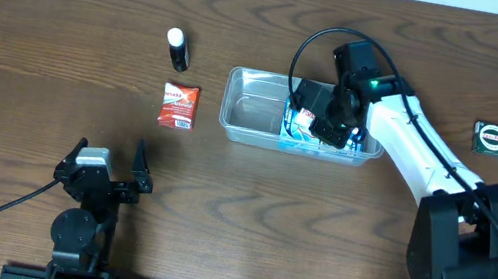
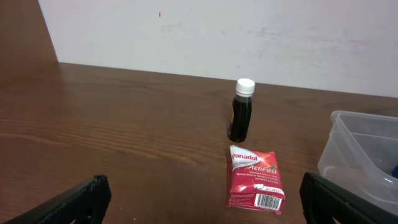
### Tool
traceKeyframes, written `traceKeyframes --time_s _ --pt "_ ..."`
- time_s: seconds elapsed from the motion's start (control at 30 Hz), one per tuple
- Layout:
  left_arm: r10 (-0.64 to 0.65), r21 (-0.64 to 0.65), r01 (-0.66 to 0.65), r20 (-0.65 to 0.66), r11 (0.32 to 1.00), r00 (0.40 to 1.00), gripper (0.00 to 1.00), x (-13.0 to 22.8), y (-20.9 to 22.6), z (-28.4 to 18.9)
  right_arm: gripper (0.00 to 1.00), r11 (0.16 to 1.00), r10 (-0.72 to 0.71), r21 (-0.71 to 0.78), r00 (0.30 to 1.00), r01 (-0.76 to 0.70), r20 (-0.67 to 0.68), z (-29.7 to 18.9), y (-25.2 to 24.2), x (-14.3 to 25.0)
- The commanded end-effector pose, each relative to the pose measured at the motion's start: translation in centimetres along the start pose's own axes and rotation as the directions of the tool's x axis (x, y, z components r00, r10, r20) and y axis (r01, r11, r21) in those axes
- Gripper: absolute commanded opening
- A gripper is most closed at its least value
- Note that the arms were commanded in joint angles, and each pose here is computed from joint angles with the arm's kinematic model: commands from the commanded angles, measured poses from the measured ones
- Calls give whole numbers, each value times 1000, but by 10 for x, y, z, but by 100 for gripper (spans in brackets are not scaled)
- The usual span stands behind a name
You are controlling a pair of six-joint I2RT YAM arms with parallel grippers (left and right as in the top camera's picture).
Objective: Pack container
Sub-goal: 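Carry the Panadol box into the container and release it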
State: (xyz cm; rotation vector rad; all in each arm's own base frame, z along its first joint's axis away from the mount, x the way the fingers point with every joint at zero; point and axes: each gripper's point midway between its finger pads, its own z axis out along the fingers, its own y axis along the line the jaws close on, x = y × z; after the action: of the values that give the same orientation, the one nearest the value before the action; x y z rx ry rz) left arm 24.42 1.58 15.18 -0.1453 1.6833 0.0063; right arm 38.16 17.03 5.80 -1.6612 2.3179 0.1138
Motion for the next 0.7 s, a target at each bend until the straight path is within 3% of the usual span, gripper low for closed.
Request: traceKeyframes --time_s 0.0,0.2,0.67 --pt "13 -16 -14 -53 1000 998 98 19 4 2 38 999 -49 -21 999 49 12 3 2 0" --pt "13 -16 -14 -53 1000 998 98 19 4 2 39 990 -118 -62 990 123 77 2 10 -11" --pt "13 -17 -14 -54 1000 998 98 19 4 2 41 986 -133 -82 986 142 102 3 15 -14"
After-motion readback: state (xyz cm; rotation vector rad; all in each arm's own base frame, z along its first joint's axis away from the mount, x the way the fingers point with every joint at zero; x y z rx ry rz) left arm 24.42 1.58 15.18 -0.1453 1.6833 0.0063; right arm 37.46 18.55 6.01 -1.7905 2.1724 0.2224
